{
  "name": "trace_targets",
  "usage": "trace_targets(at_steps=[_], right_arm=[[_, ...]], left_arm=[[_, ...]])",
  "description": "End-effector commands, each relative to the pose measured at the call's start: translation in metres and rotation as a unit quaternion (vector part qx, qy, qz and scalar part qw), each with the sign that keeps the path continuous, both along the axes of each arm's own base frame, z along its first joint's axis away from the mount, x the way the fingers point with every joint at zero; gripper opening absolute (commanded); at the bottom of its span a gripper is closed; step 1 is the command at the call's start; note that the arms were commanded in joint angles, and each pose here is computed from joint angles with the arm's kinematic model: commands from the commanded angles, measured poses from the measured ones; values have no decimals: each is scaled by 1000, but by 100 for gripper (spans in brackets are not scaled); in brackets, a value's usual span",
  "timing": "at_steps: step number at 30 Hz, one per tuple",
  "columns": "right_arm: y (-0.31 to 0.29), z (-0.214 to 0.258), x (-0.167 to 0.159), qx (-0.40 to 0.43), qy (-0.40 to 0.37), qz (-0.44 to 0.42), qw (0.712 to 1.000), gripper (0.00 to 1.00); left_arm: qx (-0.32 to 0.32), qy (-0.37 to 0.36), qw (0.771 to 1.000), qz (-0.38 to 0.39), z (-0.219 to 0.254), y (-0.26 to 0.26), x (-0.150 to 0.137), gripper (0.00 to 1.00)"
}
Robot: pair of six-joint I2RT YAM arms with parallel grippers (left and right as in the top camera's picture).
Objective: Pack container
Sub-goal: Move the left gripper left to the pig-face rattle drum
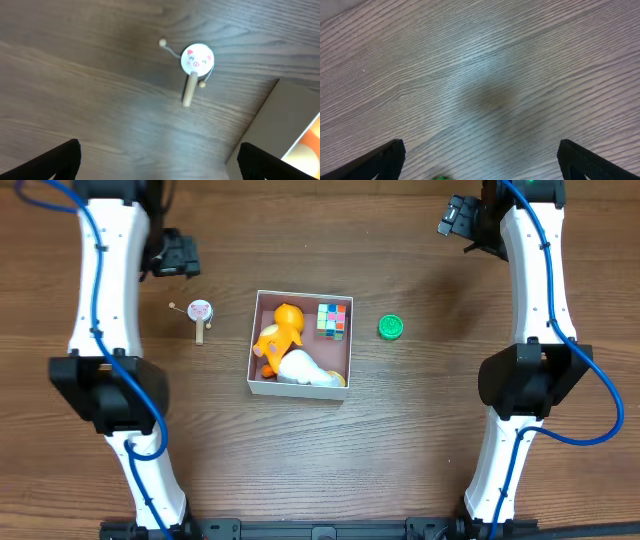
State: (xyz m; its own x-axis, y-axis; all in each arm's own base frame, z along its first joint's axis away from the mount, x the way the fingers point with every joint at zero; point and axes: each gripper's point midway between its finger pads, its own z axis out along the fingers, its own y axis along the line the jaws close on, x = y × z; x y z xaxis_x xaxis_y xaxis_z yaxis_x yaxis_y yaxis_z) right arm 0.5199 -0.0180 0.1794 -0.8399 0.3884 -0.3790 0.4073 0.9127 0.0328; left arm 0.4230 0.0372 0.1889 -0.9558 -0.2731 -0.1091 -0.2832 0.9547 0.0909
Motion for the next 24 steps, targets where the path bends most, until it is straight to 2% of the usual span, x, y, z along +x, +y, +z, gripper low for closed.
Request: trace_targets(at_steps=[1, 6, 9, 18, 24], right_arm=[[-3, 16, 4, -5, -23, -6, 1000, 100], [-3, 16, 4, -5, -23, -6, 1000, 100], [-3, 16, 4, -5, -23, -6, 1000, 100], [-3, 16, 4, -5, -23, -6, 1000, 100], [-4, 16, 4, -5, -23, -6, 1000, 100]], left_arm=[[-42, 26, 999, 23, -17, 0, -9, 100], [-45, 105, 993, 18, -87, -16, -32, 100], [-45, 136, 989, 32, -107, -16, -46, 100], [-47, 67, 997, -16, -170, -17, -19, 100], [-45, 38, 997, -45, -176, -17, -6, 100]])
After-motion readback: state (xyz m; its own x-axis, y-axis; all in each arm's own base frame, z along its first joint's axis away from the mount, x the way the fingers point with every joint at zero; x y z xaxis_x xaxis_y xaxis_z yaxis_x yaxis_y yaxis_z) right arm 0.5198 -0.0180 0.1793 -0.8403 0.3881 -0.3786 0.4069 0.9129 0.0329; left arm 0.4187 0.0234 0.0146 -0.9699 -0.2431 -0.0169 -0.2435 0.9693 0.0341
